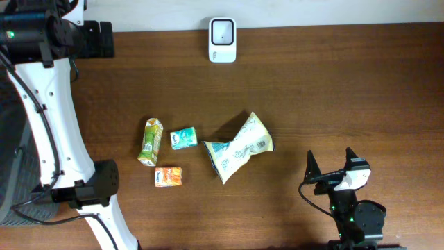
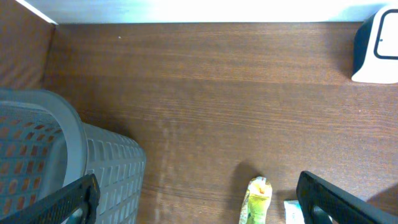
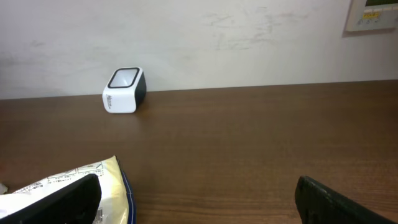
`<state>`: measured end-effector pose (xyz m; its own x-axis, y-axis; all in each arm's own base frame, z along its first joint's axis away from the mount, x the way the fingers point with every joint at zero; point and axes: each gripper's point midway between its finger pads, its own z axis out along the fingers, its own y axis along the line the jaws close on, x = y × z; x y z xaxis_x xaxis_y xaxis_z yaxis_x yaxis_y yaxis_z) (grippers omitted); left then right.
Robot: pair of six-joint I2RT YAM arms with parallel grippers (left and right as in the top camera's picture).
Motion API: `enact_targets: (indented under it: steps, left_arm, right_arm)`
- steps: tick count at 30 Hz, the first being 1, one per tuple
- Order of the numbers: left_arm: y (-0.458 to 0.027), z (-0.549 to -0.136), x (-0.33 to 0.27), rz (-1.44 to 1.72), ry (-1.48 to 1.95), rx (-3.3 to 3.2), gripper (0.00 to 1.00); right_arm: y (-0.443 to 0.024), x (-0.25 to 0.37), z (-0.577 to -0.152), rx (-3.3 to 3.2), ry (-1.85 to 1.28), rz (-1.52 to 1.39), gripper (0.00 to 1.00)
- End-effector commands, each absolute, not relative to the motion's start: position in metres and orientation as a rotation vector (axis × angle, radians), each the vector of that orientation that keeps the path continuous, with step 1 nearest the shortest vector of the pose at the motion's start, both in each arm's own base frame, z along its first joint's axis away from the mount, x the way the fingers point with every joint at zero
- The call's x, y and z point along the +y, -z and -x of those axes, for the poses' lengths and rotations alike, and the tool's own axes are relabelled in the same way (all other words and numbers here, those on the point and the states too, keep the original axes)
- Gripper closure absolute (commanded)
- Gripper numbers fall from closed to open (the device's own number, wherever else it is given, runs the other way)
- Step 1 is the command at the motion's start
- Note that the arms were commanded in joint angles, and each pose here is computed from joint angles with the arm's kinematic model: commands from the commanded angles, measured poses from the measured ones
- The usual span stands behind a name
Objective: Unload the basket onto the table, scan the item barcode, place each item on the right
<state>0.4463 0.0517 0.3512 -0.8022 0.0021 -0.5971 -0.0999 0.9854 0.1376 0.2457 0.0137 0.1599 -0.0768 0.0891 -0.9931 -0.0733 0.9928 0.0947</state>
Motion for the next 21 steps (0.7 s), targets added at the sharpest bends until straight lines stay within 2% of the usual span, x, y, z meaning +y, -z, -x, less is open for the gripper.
enact_targets:
  steps: [1, 8, 12, 18, 21]
  left_arm:
    - [-0.358, -0.443, 0.053, 0.093, -0.212, 2.476, 0.01]
    - [-0.358, -0.443, 0.053, 0.093, -0.212, 2.476, 0.01]
    - [-0.358, -0.443, 0.053, 0.093, -0.212, 2.476, 0.01]
    - [-0.358, -0.443, 0.053, 0.093, -0.213, 2.476, 0.01]
    - [-0.358, -0.443, 0.053, 0.093, -0.212, 2.476, 0.01]
  right_arm:
    - [-0.157, 0.015, -0.246, 1.645, -0.139, -0.001, 0.01]
    - [-0.181, 0.008, -0.247, 1.545, -0.104, -0.03, 0.01]
    - [-0.193, 0.044, -0.24, 1.53, -0.351, 0.056, 0.01]
    - [-0.252, 0.083, -0.22, 1.576, -0.669, 0.129, 0.01]
    - [-0.255, 0.102, -0.214, 1.764, -0.809, 0.164, 0.01]
